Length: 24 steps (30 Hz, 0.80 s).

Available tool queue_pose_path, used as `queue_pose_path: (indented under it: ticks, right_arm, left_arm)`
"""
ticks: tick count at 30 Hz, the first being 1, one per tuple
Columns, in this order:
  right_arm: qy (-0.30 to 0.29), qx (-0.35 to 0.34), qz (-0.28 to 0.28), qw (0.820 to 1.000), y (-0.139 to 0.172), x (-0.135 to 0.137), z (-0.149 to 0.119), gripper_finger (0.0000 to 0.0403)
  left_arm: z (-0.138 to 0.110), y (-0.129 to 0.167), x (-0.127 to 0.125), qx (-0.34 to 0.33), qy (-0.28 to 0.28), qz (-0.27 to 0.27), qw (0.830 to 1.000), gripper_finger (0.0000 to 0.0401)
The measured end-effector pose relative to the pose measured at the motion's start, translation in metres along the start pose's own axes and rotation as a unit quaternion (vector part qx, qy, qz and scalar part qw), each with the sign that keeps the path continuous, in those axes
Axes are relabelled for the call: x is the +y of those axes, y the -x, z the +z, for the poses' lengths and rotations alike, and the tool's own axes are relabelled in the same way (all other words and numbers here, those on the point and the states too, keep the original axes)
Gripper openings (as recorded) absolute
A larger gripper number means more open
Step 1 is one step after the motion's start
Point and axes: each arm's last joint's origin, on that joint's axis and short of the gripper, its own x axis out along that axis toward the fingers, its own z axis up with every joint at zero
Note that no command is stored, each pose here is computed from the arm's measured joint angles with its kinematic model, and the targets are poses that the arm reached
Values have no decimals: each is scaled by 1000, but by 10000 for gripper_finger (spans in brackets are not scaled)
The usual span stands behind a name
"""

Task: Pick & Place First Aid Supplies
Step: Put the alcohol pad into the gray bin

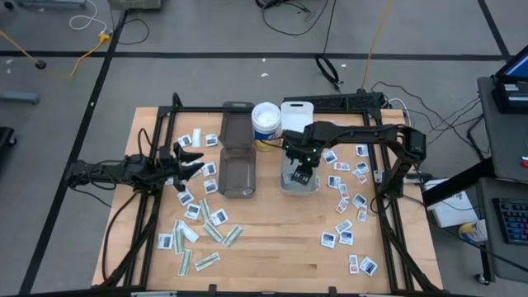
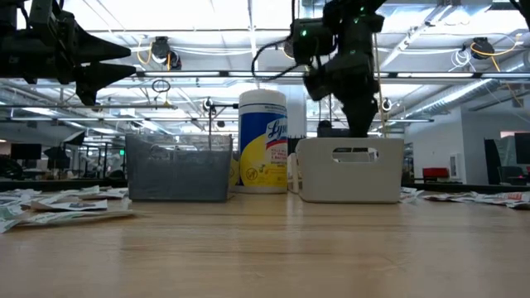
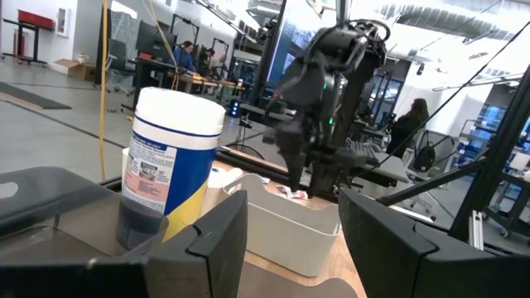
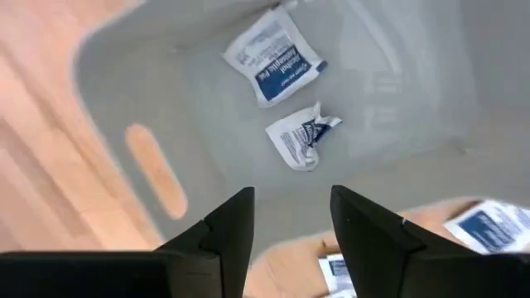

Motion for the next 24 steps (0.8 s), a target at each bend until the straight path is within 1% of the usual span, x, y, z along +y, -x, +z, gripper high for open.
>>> queue_pose_path:
  ticks: [2,4,9,11,16,24]
  right_arm:
    - [3,-1,-4,1000,2,-1,-1,157]
    - [-2,-1,-21,1000,1,-5,-2,157]
    - [-13,-13,-57,998,10,-28,-6,157]
    - [-15,-6,-73,997,11,-39,-6,157]
    - [-30,3,-73,997,17,-70,-6,157]
    - [-76,9,-100,992,27,-131,-12,157]
  left_arm:
    - [0,0,0,0,0,0,1000,196]
    - [0,0,0,0,0,0,1000,196]
    - [0,0,0,0,0,0,1000,196]
    - [0,0,0,0,0,0,1000,196]
    - [0,0,0,0,0,0,1000,196]
    - [0,0,0,0,0,0,1000,196]
